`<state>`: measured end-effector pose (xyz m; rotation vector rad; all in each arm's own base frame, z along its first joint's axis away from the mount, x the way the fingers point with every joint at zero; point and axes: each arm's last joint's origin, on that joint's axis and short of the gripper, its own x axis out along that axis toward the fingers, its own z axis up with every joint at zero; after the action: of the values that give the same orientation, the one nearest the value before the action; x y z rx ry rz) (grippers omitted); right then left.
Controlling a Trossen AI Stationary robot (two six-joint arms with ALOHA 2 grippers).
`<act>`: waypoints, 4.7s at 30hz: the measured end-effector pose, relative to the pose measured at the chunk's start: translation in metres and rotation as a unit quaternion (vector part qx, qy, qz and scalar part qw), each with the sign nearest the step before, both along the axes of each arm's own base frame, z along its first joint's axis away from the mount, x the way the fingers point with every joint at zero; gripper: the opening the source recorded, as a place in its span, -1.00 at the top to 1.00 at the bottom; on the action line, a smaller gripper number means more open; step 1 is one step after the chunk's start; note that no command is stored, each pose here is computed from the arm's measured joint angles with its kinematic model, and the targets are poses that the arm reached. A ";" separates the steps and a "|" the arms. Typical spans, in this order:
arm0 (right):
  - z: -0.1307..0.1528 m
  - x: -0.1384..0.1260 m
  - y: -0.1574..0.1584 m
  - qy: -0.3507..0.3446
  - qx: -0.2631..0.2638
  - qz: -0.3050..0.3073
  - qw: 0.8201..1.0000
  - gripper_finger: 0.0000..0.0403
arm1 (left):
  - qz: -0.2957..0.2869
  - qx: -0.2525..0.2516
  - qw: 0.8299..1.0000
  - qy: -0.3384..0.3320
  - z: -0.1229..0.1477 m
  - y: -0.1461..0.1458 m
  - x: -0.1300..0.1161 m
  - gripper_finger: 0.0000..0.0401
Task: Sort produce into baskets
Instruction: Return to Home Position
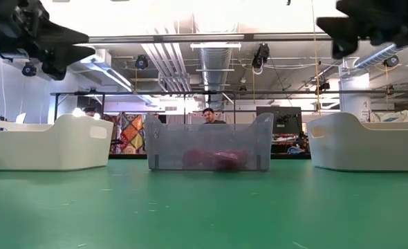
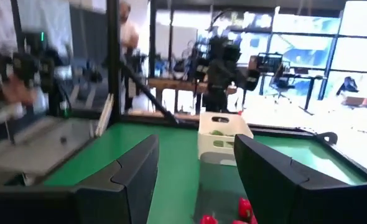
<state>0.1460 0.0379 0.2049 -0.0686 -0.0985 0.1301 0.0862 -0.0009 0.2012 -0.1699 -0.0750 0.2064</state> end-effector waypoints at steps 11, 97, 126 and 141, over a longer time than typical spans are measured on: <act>-0.032 -0.045 -0.014 0.038 0.102 -0.001 0.994 0.02 | -0.009 0.023 1.000 0.003 -0.029 -0.002 0.011 0.17; -0.042 -0.044 -0.032 0.071 0.057 -0.091 0.992 0.66 | 0.018 0.087 0.995 0.041 -0.025 -0.001 0.014 0.17; -0.042 -0.044 -0.032 0.071 0.057 -0.091 0.992 0.66 | 0.018 0.087 0.995 0.042 -0.025 -0.001 0.014 0.17; -0.042 -0.044 -0.032 0.071 0.057 -0.091 0.992 0.66 | 0.018 0.087 0.995 0.042 -0.025 -0.001 0.014 0.17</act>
<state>0.1025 0.0063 0.1634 0.0462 0.0425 -0.0534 0.1002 -0.0015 0.1760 0.0133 -0.0130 0.2412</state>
